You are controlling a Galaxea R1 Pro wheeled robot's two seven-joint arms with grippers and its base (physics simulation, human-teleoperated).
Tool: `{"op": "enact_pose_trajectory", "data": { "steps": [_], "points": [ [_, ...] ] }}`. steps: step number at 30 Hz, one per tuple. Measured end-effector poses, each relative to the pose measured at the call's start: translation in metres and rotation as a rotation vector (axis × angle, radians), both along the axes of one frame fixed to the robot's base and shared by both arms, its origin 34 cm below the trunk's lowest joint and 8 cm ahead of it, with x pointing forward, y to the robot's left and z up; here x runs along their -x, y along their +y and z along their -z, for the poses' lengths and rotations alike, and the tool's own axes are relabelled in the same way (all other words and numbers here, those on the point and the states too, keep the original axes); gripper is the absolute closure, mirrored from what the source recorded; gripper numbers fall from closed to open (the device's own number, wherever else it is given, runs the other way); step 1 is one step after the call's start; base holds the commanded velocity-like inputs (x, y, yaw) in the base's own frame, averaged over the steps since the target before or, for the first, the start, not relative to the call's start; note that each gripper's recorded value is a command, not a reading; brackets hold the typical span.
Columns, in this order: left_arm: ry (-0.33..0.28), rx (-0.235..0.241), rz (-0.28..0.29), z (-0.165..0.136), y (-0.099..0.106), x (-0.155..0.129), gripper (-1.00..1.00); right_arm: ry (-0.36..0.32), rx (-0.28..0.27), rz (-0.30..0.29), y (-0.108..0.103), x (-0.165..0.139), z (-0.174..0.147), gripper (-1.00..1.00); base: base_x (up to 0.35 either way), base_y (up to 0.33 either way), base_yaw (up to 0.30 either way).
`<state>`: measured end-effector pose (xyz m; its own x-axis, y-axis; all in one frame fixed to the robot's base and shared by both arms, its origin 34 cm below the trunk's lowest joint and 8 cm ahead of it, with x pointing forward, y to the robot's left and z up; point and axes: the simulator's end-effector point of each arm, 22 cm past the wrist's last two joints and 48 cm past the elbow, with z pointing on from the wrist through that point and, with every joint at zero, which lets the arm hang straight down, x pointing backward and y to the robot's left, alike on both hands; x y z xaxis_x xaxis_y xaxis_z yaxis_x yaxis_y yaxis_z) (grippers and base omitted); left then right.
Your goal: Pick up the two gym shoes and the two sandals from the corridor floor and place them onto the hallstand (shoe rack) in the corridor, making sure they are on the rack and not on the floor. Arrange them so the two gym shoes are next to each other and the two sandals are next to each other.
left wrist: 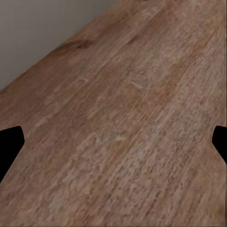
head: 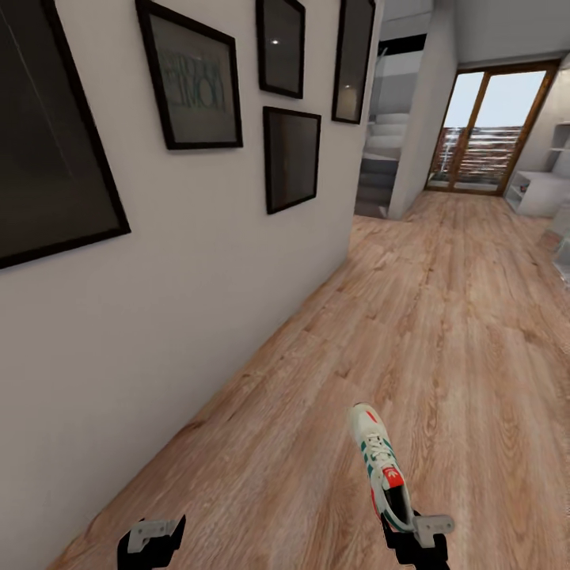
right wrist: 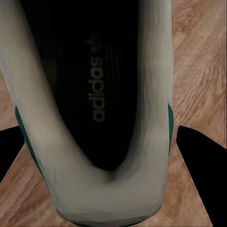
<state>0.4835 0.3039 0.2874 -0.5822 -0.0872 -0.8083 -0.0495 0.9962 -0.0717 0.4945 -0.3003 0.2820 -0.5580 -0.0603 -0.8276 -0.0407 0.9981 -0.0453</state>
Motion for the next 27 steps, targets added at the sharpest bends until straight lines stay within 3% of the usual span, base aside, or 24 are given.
{"op": "enact_pose_trajectory", "data": {
  "steps": [16,27],
  "points": [
    [-0.008,0.0,-0.002,-0.0031,0.0003,-0.002,-1.0,-0.008,0.0,0.0,0.0,-0.0021,-0.0032,1.0,0.336,0.007,-0.299],
    [-0.014,0.001,-0.003,-0.0053,0.0001,-0.0034,-1.0,-0.013,0.0,0.0,0.0001,-0.0035,-0.0053,1.0,0.325,0.155,-0.299]
  ]
}}
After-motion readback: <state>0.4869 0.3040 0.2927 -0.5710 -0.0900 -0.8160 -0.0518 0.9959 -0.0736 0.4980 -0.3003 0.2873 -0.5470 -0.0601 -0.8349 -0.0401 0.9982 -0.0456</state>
